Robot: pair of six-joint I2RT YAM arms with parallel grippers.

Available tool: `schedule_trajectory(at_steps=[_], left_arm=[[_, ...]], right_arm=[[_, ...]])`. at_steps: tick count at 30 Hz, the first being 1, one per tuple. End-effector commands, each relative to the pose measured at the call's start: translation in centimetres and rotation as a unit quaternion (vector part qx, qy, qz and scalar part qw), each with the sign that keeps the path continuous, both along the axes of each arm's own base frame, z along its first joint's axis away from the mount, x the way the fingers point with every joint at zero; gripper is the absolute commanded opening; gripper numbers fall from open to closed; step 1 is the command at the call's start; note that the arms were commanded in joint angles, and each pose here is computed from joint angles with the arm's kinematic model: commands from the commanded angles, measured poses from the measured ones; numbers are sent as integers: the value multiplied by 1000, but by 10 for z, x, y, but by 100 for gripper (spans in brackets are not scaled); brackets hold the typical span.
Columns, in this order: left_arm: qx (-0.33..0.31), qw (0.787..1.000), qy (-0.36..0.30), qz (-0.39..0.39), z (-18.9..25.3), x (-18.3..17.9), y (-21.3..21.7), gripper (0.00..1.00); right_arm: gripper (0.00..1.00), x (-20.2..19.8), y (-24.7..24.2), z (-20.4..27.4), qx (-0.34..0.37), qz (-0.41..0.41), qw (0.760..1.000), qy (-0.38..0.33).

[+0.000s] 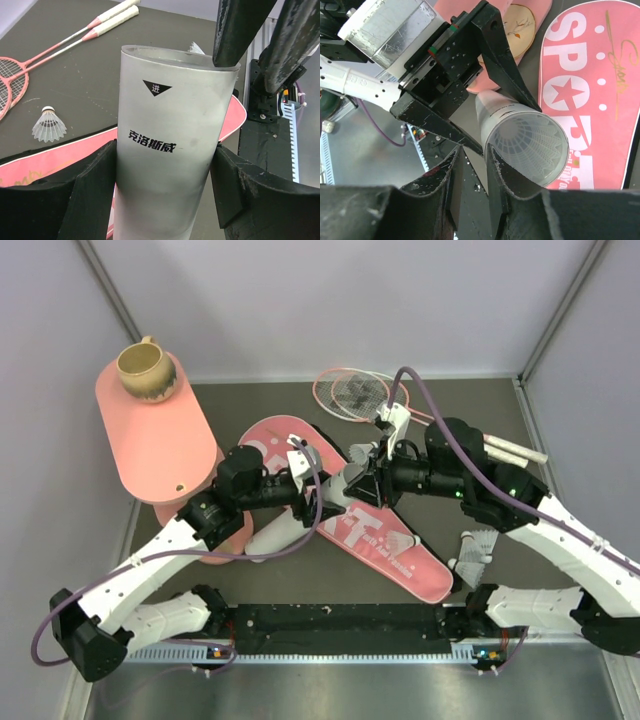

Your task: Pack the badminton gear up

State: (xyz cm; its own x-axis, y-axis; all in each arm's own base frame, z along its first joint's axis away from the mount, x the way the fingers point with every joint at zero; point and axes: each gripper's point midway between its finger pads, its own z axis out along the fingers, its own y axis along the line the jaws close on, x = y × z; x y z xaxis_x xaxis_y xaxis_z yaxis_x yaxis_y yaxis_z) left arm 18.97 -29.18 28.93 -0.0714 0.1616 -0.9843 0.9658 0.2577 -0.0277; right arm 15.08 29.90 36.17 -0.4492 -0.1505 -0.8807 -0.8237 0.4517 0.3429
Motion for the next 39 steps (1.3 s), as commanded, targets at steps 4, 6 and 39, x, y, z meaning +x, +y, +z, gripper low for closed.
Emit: schedule_trajectory(at_steps=[4, 6, 39], left_arm=[[-27, 1000, 3, 9, 15, 7, -4, 21], [-28, 1000, 3, 7, 15, 6, -4, 21], [-15, 1000, 14, 8, 2, 6, -3, 12]], right_arm=[[18, -8, 6, -2, 23, 13, 1000, 3], [18, -3, 6, -6, 26, -4, 1000, -1], [0, -5, -50, 65, 243, -66, 964, 85]])
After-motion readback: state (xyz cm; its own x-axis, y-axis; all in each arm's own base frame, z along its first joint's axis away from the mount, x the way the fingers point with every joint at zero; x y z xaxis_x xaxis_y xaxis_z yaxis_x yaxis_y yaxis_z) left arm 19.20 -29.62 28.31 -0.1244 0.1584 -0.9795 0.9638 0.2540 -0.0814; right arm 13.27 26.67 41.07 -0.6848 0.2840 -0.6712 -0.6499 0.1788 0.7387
